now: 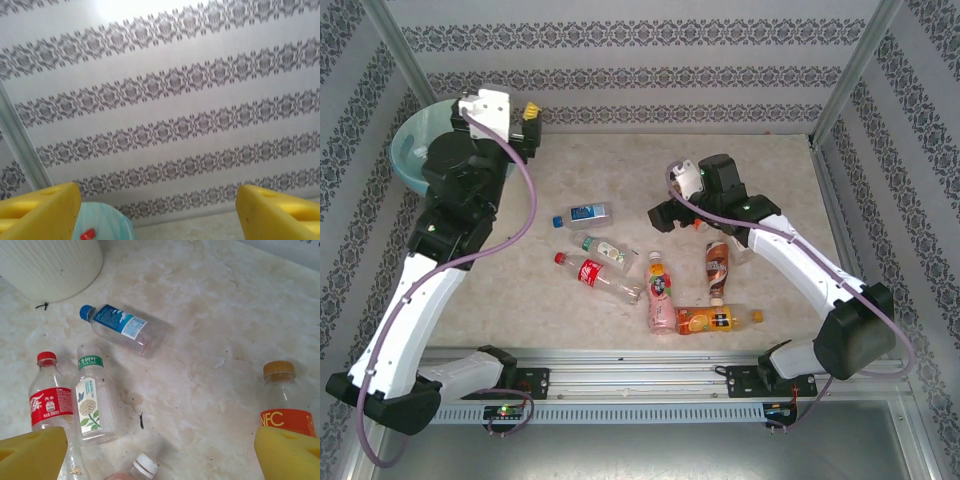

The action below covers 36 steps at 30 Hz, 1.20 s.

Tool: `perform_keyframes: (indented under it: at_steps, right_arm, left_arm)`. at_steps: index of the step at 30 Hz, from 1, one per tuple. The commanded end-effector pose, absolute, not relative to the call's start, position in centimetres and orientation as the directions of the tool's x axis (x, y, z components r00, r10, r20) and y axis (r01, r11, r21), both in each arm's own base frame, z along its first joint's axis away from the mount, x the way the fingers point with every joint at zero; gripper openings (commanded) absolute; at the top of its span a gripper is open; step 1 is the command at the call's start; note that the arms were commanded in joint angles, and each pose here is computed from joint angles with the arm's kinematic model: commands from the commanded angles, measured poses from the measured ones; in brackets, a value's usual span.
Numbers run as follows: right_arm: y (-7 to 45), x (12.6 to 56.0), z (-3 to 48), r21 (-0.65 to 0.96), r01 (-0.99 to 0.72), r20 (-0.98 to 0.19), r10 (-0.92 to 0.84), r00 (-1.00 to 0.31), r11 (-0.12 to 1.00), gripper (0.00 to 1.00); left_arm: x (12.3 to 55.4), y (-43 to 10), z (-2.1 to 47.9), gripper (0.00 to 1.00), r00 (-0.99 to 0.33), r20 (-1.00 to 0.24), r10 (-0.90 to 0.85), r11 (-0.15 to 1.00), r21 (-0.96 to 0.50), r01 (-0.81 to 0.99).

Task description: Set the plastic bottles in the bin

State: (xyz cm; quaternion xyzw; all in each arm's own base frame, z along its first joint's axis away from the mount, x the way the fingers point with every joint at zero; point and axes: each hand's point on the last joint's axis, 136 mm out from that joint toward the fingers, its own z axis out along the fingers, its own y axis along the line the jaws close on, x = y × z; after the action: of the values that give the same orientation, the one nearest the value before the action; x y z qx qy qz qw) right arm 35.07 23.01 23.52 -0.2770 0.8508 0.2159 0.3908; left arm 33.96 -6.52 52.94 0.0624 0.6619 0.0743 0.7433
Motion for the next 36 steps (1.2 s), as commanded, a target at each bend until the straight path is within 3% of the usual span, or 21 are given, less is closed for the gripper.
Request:
perform_keyframes:
  at_steps: [1, 6, 12, 22, 36]
  right_arm:
    - [23.5, 33.9, 25.5, 0.194, -0.649, -0.775, -0.291, -0.561, 0.735, 0.95]
    - [25.0, 32.8, 22.6, 0.163, -0.672, -0.674, -0.416, -0.611, 0.722, 0.89]
    - [26.9, 29.6, 17.1, 0.112, -0.655, -0.444, -0.552, -0.706, 0.747, 0.85]
    - [24.7, 21.5, 10.2, 0.099, -0.43, -0.208, -0.404, -0.891, 0.897, 0.89]
    - [23.6, 19.8, 6.0, 0.106, -0.326, -0.189, -0.303, -0.934, 0.939, 0.89]
  left_arm:
    - [32.0, -6.8, 55.6, 0.81, 0.144, -0.974, 0.177, 0.983, 0.182, 0.022]
    - [32.0, -10.3, 55.2, 0.8, 0.052, -0.985, 0.163, 0.955, 0.17, 0.242]
    - [33.5, -14.0, 49.5, 0.8, -0.187, -0.965, 0.182, 0.903, 0.089, 0.421]
    - [33.4, -14.3, 43.1, 0.83, -0.252, -0.955, 0.157, 0.904, 0.036, 0.427]
    - [33.8, -15.2, 40.7, 0.84, -0.282, -0.951, 0.125, 0.894, -0.015, 0.448]
